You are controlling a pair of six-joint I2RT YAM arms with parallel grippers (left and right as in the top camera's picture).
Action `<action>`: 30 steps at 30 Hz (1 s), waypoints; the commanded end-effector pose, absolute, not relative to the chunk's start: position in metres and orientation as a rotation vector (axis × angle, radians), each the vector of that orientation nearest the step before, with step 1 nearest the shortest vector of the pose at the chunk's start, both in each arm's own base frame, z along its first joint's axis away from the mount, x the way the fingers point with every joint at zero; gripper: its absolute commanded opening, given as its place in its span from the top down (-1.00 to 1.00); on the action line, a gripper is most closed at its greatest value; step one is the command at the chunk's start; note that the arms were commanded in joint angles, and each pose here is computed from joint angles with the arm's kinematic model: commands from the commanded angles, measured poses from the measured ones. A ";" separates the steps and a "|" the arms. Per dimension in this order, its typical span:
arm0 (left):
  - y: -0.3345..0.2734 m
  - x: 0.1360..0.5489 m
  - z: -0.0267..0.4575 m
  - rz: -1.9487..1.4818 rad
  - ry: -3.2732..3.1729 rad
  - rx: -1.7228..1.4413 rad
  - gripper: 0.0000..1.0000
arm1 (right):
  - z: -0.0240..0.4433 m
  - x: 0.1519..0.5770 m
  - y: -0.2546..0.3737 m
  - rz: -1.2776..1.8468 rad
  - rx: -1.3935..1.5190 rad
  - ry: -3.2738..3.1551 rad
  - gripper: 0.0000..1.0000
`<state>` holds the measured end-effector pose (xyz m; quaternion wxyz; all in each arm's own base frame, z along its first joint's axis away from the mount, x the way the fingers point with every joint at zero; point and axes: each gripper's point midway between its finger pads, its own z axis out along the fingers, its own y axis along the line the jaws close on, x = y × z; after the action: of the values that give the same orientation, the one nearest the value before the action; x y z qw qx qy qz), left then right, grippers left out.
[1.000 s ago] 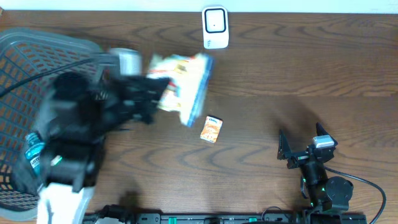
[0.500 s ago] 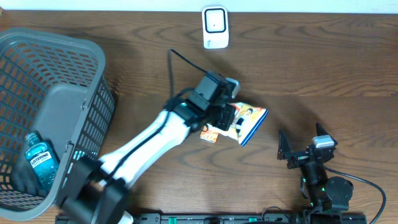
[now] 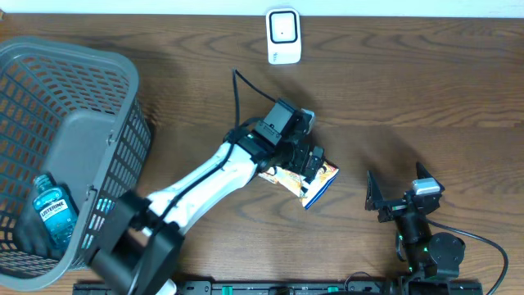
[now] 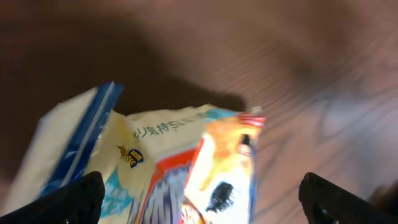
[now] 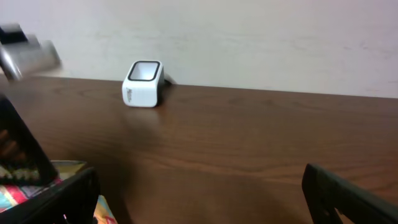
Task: Scan the item barcode
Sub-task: 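Lift the wet-wipes bag out and carry it toward the scanner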
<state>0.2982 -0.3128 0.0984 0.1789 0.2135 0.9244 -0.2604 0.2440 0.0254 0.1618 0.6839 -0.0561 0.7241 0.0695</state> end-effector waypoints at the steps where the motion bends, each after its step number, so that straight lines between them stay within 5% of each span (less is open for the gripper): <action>1: -0.313 0.318 0.163 -0.710 2.424 0.597 -1.00 | 0.160 0.244 0.025 0.144 -0.131 1.629 -0.98; 8: -0.283 0.300 0.158 -0.589 2.536 0.557 -1.00 | 0.160 0.244 0.025 0.144 -0.131 1.629 -0.99; 14: -0.224 0.270 0.121 -0.294 2.837 0.204 -0.98 | 0.160 0.244 0.025 0.144 -0.131 1.630 -0.99; 15: -0.219 0.265 0.118 -0.277 2.868 0.171 -0.77 | 0.160 0.244 0.025 0.144 -0.131 1.629 -0.98; 16: -0.216 0.260 0.117 -0.260 2.891 0.154 -0.27 | 0.160 0.244 0.025 0.144 -0.131 1.629 -0.98; 17: -0.214 0.257 0.115 -0.248 2.906 0.148 0.51 | 0.160 0.244 0.025 0.144 -0.131 1.629 -0.99; 18: -0.212 0.255 0.115 -0.240 2.916 0.140 0.85 | 0.160 0.244 0.025 0.144 -0.131 1.629 -0.98; 30: -0.214 0.265 0.086 -0.214 2.918 0.032 0.85 | 0.160 0.244 0.025 0.144 -0.131 1.629 -0.99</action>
<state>0.2742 -0.2278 0.1080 0.1423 0.0476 0.9830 -0.1061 0.2440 0.0254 0.1618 0.6838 -0.0561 0.7242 0.0695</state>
